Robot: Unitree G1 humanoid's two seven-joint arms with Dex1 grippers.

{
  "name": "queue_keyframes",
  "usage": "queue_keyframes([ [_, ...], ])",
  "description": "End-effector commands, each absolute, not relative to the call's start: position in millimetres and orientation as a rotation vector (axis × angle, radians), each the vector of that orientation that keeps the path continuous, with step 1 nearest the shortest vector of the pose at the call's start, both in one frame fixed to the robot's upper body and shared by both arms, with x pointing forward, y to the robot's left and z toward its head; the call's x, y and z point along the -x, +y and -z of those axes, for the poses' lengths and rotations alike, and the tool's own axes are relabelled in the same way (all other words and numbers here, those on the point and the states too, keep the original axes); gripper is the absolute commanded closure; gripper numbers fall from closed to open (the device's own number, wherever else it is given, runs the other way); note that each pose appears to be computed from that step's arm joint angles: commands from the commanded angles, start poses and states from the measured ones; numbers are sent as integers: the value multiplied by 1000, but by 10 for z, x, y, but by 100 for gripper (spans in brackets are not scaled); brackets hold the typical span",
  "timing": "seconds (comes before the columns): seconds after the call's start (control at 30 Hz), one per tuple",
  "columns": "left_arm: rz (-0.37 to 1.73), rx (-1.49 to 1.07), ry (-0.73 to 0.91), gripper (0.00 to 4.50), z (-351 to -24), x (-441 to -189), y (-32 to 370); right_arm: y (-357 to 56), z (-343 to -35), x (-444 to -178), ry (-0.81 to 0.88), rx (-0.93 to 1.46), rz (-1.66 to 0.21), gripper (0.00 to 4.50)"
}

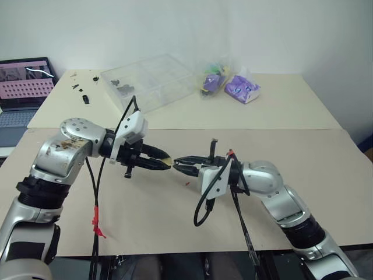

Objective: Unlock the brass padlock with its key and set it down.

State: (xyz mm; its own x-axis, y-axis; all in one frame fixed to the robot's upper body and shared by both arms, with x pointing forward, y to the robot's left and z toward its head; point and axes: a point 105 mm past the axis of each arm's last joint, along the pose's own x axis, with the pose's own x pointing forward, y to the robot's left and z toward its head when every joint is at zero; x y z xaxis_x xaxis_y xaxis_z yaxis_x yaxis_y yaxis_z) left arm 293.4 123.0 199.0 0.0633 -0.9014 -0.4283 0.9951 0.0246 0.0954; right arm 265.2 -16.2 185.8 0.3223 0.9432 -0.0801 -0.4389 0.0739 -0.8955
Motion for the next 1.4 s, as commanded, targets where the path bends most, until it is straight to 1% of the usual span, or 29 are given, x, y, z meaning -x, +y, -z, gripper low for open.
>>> queue_keyframes([
  [0.03,1499,-450,220,365,-2127,-2911,1211,-164,-1978,-2629,-744,1085,-1083,231],
  [0.07,1498,-450,220,365,-2127,-2912,1212,-166,-1975,-2625,-764,1117,-1075,197],
  [0.13,1498,-450,220,365,-2129,-2914,1213,-194,-1993,-2638,-819,1174,-1035,197],
  [0.2,1498,-449,219,365,-2131,-2914,1214,-237,-2009,-2674,-916,1293,-960,197],
  [0.27,1499,-448,218,365,-2133,-2914,1211,-242,-2019,-2682,-990,1361,-916,197],
  [0.33,1499,-446,215,365,-2138,-2917,1203,-223,-2016,-2678,-1054,1413,-888,197],
  [0.43,1499,-447,211,365,-2142,-2921,1198,-181,-1994,-2676,-1101,1441,-873,197],
  [0.7,1505,-448,199,365,-2156,-2925,1151,-117,-1900,-2646,-1118,1438,-904,197],
  [1.17,1516,-447,192,365,-2159,-2921,1128,-96,-1914,-2659,-1113,1425,-900,197],
  [1.23,1516,-448,191,365,-2162,-2923,1127,-96,-1916,-2661,-1111,1425,-899,248],
  [1.27,1516,-449,190,365,-2162,-2924,1126,-97,-1919,-2664,-1109,1423,-897,261],
  [1.33,1517,-448,189,365,-2164,-2925,1124,-97,-1921,-2664,-1107,1421,-896,330],
  [1.4,1518,-448,189,365,-2165,-2926,1121,-97,-1923,-2665,-1106,1421,-895,411],
])
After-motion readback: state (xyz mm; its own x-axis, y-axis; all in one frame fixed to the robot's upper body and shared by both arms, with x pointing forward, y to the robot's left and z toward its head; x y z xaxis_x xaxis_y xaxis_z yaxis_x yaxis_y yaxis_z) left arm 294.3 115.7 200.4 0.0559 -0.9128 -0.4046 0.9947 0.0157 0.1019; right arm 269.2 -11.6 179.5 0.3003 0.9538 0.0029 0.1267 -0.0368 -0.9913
